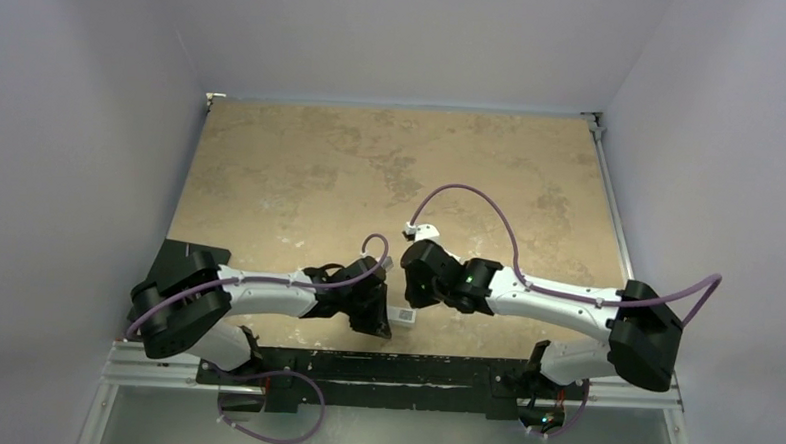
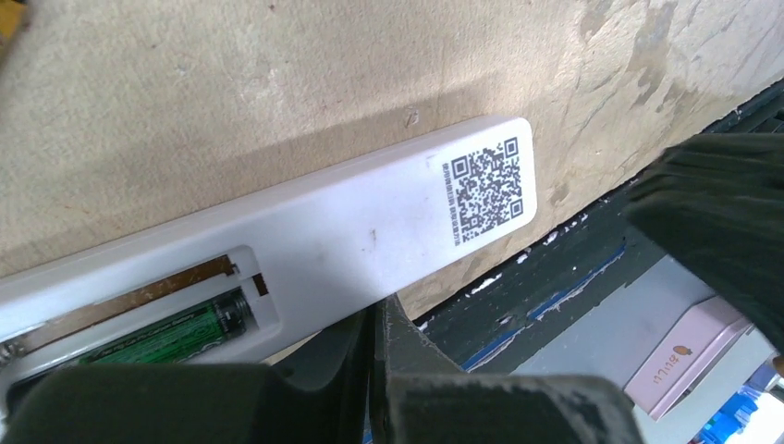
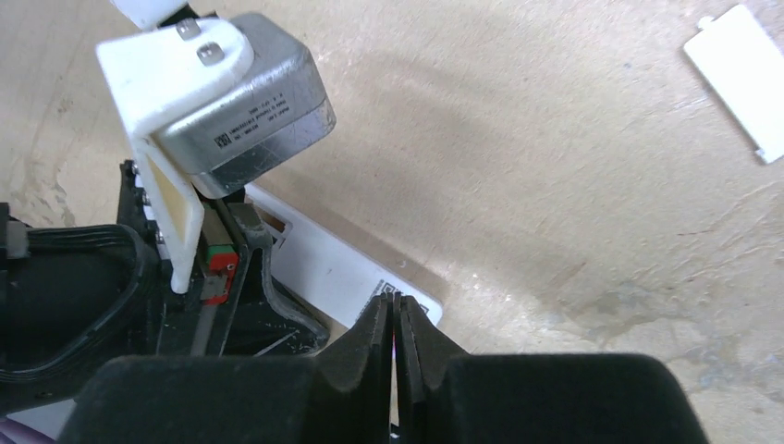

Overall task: Load the batteries into the remote control
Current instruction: Adjust the remote control at the center of the board.

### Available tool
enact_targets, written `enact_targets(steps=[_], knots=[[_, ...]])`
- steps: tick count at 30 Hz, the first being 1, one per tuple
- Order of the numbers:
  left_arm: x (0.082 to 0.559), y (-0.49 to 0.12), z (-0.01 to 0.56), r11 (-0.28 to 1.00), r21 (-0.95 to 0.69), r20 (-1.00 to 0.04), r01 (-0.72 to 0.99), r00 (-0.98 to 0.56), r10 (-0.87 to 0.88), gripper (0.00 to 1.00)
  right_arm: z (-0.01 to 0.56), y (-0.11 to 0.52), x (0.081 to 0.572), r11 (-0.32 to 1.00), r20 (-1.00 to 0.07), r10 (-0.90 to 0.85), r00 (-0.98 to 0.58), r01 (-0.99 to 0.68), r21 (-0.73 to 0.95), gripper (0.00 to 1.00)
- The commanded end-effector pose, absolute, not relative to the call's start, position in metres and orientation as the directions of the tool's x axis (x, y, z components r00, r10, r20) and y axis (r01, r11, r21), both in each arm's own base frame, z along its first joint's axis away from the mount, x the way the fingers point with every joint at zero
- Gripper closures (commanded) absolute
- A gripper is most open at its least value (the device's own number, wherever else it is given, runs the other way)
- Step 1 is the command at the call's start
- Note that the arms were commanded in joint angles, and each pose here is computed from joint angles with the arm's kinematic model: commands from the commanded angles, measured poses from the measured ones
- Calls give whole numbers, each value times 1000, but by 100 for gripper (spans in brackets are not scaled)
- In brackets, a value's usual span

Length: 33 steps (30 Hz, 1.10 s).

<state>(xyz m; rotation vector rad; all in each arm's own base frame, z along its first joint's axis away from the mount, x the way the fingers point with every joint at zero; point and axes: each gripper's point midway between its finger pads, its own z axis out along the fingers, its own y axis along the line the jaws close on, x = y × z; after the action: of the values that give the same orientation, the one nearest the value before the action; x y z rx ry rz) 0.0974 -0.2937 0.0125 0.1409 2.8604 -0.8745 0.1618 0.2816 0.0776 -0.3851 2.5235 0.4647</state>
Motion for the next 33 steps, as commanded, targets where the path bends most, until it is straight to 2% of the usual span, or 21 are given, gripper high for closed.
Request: enact_targets(steps=[1,7,13,21,28,33], knots=[[110,-303,13,832,-536,-218,141,-976,25,100,82,263,169,916,-582,-169,-795,-345,205,88],[106,-312,18,820,-550,-219,161,-975,45,100,86,261,173,918,-589,-166,-791,-343,201,86],[104,-308,28,828,-537,-234,161,-972,37,100,95,260,179,918,-605,-153,-781,-340,206,78],[116,-310,78,811,-551,-314,199,-949,19,77,108,251,192,918,-632,-140,-762,-338,205,72],[139,-301,115,860,-450,-426,241,-904,30,61,119,244,202,921,-644,-110,-757,-321,220,68],[157,-287,131,906,-344,-485,248,-873,54,55,126,251,202,908,-649,-101,-754,-337,250,55]])
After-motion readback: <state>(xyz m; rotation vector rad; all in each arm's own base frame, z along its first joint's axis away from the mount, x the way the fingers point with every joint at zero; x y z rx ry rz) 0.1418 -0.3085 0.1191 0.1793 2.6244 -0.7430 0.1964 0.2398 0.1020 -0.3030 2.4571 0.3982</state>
